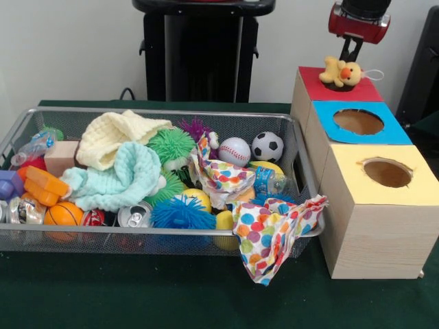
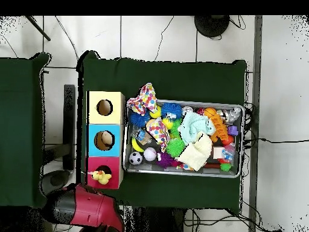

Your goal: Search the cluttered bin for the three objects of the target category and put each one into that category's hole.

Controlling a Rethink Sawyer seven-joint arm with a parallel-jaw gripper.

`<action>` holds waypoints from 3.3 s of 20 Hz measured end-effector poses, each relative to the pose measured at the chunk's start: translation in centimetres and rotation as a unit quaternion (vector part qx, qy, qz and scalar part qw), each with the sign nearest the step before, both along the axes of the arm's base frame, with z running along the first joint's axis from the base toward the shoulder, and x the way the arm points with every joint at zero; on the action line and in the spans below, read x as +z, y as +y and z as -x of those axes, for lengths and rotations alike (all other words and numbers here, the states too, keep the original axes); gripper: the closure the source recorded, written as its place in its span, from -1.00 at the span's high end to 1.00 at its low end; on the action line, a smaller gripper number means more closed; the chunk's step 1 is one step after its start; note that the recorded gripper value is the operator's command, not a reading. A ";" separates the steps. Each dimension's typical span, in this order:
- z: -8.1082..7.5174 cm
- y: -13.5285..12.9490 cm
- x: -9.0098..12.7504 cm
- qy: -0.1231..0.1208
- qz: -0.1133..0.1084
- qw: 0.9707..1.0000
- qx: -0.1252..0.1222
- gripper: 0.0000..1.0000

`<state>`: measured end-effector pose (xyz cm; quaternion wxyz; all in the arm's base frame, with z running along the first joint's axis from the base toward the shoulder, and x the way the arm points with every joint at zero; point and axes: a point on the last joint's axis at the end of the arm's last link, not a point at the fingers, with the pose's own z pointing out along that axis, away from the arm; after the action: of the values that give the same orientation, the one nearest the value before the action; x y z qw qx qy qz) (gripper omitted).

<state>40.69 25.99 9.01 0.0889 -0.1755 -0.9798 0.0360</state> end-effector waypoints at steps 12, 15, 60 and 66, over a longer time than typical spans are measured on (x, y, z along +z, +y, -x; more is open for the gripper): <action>1.1 0.7 -0.7 0.008 0.006 1.000 0.008 -1.00; 1.4 0.8 -1.0 0.011 0.008 1.000 0.010 -1.00; 0.0 -2.2 -0.4 0.016 0.012 1.000 -0.024 -1.00; -0.2 -2.4 -0.3 0.021 0.007 0.999 -0.030 -1.00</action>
<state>40.88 23.61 8.75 0.1093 -0.2043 -0.9718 0.0443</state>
